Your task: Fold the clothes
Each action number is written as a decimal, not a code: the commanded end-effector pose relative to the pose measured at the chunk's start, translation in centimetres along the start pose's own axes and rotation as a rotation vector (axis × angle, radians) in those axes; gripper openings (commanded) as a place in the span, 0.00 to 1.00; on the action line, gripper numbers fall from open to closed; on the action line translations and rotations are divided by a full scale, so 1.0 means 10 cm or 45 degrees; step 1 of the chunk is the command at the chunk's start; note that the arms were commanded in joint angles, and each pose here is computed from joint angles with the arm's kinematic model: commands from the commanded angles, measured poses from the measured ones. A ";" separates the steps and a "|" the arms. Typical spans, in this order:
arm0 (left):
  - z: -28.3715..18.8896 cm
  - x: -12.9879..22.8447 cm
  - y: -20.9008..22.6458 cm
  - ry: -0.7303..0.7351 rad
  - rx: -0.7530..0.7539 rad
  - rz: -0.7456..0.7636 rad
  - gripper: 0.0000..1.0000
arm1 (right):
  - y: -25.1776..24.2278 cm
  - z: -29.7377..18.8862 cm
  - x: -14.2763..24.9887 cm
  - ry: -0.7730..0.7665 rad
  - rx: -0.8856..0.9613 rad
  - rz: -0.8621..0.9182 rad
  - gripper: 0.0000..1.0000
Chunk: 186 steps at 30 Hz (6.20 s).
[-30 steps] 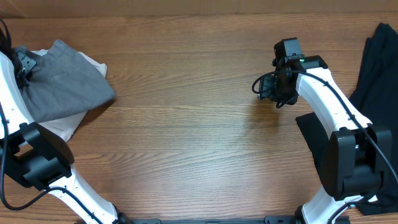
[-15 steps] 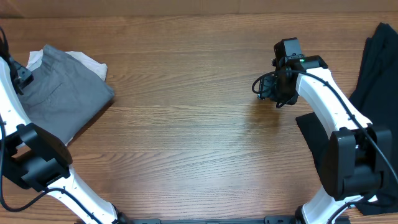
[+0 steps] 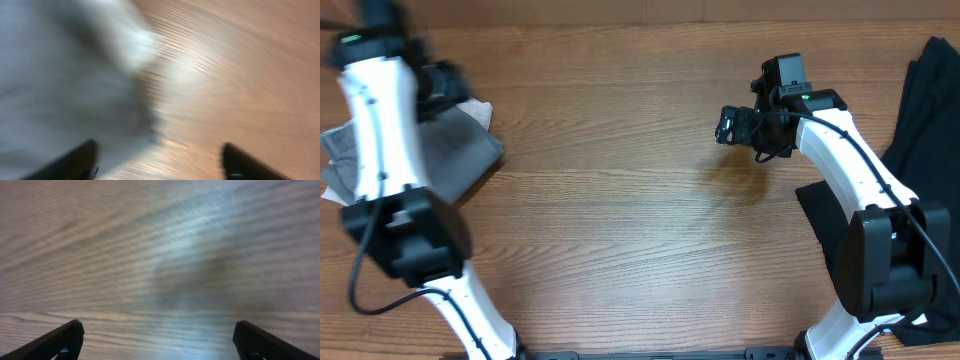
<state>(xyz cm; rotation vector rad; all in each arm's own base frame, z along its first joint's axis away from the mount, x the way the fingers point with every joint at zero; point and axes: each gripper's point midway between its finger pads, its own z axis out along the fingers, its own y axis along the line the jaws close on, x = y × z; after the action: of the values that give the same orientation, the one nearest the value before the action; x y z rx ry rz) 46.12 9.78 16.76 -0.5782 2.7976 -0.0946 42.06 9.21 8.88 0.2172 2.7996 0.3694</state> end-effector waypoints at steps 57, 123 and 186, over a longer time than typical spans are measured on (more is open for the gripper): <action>1.27 1.46 0.23 0.174 -0.170 0.156 0.89 | -0.29 -1.20 0.94 -0.258 -0.027 0.060 1.00; 0.98 -0.64 1.09 -0.729 -0.236 -0.014 0.85 | -0.27 -1.21 0.87 -0.297 -0.041 0.053 1.00; -1.86 2.29 -0.15 -0.814 0.233 0.283 1.00 | -0.83 -2.05 1.27 -0.771 0.170 0.165 1.00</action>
<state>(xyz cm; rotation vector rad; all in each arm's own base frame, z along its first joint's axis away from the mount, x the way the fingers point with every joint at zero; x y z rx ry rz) 21.59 -1.17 28.71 -0.1612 2.2096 -0.1209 22.68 -0.53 21.93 0.4318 2.2238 0.1362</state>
